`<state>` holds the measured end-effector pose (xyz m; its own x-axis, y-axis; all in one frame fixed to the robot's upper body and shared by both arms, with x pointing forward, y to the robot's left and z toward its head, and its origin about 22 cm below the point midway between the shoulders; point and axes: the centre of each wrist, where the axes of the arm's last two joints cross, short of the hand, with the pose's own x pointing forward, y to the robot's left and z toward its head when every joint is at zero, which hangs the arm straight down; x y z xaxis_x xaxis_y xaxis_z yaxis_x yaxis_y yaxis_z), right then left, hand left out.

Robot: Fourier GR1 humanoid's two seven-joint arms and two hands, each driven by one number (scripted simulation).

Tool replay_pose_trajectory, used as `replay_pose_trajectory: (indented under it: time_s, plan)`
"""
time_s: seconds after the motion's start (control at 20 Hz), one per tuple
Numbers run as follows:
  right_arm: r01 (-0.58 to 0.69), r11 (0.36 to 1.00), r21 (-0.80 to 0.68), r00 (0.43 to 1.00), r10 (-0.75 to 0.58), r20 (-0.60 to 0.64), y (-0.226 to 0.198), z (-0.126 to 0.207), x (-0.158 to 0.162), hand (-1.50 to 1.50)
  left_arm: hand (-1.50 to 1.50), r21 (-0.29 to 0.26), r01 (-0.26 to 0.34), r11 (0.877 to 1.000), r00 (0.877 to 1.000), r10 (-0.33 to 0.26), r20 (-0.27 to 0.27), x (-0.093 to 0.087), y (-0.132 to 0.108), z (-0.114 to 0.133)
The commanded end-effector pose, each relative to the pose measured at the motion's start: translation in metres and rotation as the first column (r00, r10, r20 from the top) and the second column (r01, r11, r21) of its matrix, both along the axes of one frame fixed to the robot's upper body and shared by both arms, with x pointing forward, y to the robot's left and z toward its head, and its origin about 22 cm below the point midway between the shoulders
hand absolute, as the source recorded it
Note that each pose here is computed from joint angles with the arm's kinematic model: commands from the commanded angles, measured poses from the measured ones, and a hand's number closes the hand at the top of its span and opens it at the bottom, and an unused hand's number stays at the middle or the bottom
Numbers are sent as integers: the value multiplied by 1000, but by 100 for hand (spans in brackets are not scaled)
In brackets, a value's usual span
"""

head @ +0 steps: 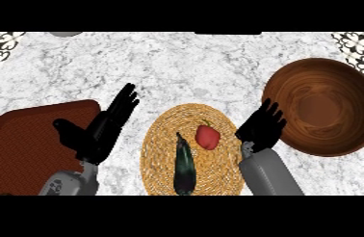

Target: Pick the bell pepper from the placemat and place it in the bowl

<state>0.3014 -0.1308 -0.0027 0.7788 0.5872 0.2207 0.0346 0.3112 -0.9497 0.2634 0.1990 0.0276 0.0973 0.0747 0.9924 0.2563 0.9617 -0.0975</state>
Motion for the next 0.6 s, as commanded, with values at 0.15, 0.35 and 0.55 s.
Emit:
replay_pose_trajectory:
  time_s: [0.15, 0.35, 0.55]
  plan:
    - [206, 978, -37, 974, -209, -87, 2, 6, 7, -150, 0, 4, 11, 1000, 1000, -11, 2, 5, -1, 2]
    - [219, 975, -35, 971, -222, -89, 0, -3, 0, -150, 0, -1, 8, 1000, 1000, -8, -7, 0, -8, -11]
    - [239, 970, -43, 967, -242, -75, -4, -4, 2, -150, 0, -13, 18, 1000, 1000, -19, -3, 8, -4, 6]
